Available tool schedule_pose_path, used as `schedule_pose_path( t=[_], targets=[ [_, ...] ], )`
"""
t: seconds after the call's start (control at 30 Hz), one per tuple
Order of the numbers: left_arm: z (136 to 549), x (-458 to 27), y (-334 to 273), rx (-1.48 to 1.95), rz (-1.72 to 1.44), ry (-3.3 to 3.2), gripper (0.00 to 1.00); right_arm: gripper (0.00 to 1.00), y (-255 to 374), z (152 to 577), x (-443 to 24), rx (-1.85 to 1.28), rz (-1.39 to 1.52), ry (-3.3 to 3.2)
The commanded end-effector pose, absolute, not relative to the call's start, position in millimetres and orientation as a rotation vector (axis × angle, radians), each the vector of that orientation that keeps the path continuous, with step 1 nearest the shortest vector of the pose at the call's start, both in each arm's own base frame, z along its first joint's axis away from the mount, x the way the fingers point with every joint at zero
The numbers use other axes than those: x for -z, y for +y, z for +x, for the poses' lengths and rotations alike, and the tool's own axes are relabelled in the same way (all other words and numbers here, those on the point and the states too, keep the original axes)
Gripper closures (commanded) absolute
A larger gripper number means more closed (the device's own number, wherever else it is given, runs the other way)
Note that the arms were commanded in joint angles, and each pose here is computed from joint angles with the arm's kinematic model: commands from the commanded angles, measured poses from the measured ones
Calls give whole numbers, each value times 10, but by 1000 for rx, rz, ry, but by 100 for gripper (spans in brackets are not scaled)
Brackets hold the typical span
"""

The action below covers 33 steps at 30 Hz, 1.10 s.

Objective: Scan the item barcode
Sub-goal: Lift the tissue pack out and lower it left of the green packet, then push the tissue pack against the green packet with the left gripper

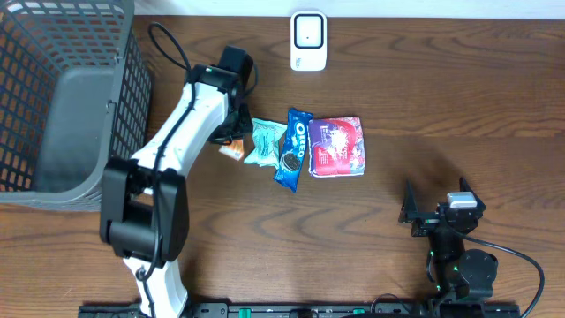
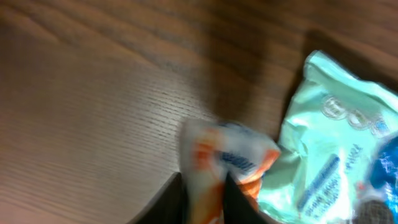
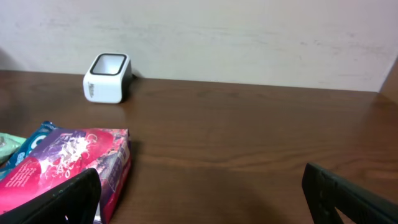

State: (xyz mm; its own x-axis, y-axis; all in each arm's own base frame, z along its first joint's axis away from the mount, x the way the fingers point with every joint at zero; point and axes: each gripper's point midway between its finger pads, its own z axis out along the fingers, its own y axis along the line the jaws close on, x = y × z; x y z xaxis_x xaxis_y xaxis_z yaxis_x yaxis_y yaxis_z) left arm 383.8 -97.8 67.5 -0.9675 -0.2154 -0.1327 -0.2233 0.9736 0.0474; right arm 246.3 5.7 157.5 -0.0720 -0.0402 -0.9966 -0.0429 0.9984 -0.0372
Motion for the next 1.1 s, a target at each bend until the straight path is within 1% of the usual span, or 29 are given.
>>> schedule_pose_path(
  t=[0.0,0.03,0.07,0.1,0.2,0.37,0.57,0.63,0.7,0.77,0.87,0.9,1.07],
  targets=[
    [3817,-611,-962,-118,-348,3007,43,1,108,2460,-1572,-16,-86,1641],
    [3820,-615,-962,-116,-343,3007,20,1,108,2460,-1572,-16,-86,1641],
    [3829,-643,-965,-112,-335,3001,9,1,108,2460,-1572,-16,-85,1641],
    [3846,-674,-969,-107,-330,2993,1,1,108,2460,-1572,-16,-86,1641],
    [3923,-864,-993,-77,-320,2949,1,1,108,2460,-1572,-16,-86,1641],
    [4046,-1444,-1029,3,-263,2813,2,1,108,2460,-1572,-16,-85,1641],
    [3975,-2105,-857,-25,-277,2639,0,1,108,2460,-1572,-16,-86,1641],
    [3916,-2259,-785,-47,-288,2601,21,1,108,2460,-1572,-16,-86,1641],
    [3864,-2335,-732,-70,-294,2586,44,1,108,2460,-1572,-16,-85,1641],
    [3811,-2332,-673,-112,-299,2596,62,1,109,2460,-1571,-17,-86,1641],
    [3740,-2186,-624,-170,-296,2651,90,1,108,2460,-1571,-16,-86,1642],
    [3718,-2104,-617,-185,-293,2675,92,1,108,2460,-1572,-16,-86,1641],
    [3603,-1586,-582,-283,-274,2822,93,1,109,2460,-1572,-16,-86,1641]
  ],
)
